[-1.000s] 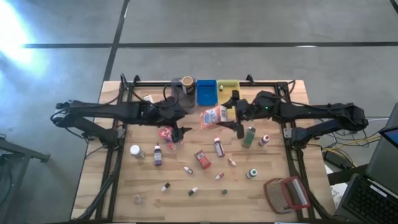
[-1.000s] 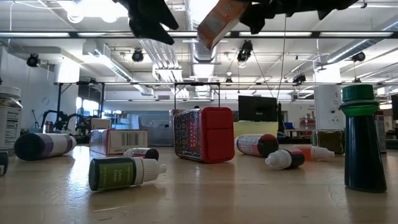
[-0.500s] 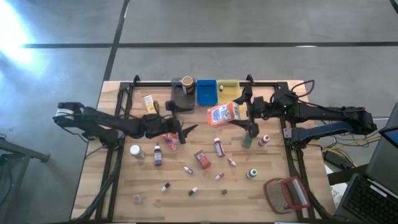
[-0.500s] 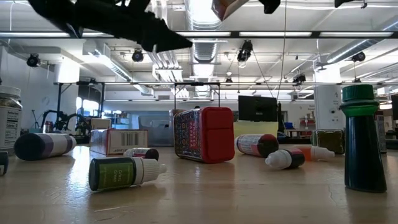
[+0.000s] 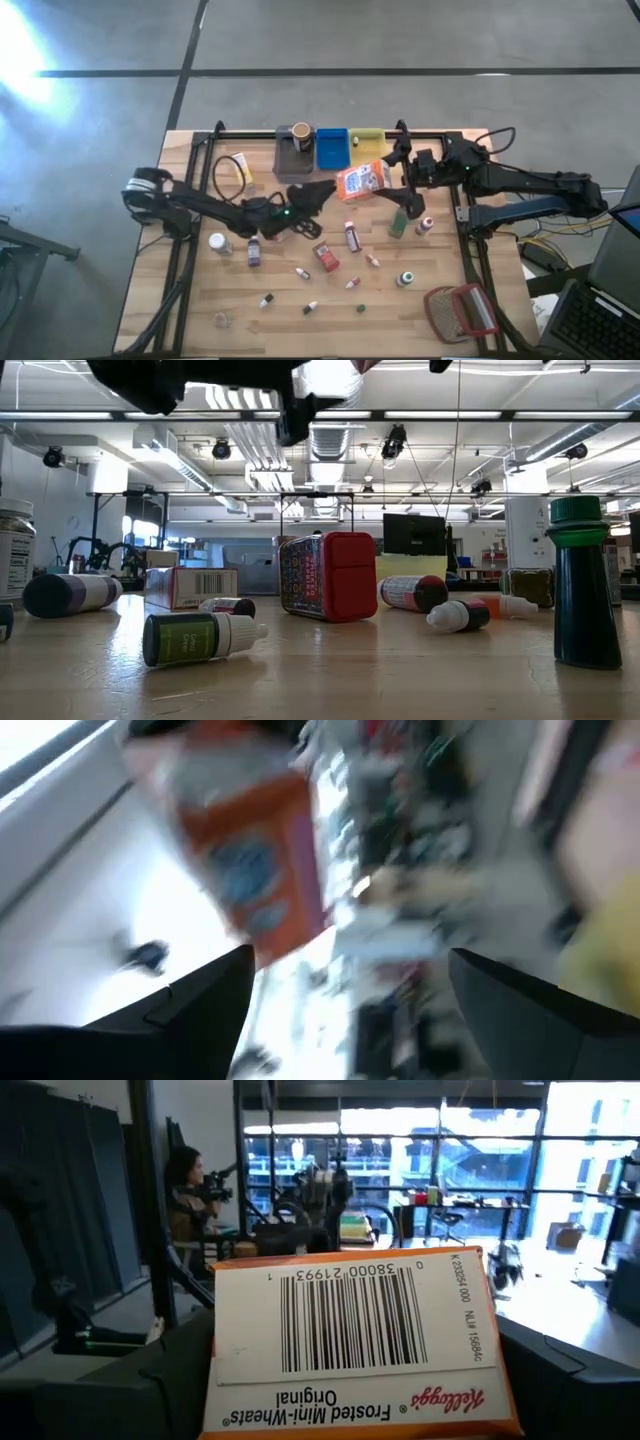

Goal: Pick & Place Kitchen Items
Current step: Put the orange cereal box into the blue bin

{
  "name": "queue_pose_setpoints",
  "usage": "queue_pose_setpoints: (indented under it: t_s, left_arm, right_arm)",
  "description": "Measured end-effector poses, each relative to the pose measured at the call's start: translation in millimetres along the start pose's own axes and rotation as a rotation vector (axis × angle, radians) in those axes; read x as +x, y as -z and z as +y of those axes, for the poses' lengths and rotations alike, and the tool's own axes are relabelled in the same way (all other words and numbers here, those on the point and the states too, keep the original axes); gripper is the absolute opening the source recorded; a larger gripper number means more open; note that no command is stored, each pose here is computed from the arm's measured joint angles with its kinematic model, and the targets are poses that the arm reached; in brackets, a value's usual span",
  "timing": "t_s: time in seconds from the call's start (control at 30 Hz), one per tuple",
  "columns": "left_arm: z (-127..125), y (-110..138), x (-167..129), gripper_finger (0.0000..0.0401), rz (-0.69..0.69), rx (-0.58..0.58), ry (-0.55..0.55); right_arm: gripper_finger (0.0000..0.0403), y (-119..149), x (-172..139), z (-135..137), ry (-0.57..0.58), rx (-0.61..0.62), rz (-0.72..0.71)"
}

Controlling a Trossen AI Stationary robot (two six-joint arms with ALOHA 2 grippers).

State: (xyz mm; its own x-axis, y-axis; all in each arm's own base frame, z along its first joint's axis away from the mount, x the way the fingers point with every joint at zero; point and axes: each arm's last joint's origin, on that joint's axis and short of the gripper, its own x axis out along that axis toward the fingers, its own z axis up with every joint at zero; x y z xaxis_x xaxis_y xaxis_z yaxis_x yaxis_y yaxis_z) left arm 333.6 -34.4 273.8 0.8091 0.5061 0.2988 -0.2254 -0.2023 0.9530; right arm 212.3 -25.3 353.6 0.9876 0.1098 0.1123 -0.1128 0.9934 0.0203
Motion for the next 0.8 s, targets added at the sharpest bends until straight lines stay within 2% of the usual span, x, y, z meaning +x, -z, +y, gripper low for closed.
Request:
queue_pose_setpoints:
  t_s: [0.1,0.37,0.57,0.8]
  left_arm:
    - [7,0,-2,0.0318,0.032,0.006,-0.083]
    - [7,-7,-5,0.0282,-0.193,-0.059,-0.156]
    - [14,-7,5,0.0277,-0.256,-0.084,-0.207]
    - [19,-7,20,0.0277,-0.314,-0.076,-0.178]
  right_arm:
    - [0.0325,-4,-5,2,-0.009,-0.006,-0.016]
    - [0.0313,-8,-9,4,-0.024,-0.023,-0.033]
    - [0.0298,-7,-8,4,-0.037,-0.010,-0.028]
    - [0.0319,-9,-9,5,-0.067,-0.012,-0.041]
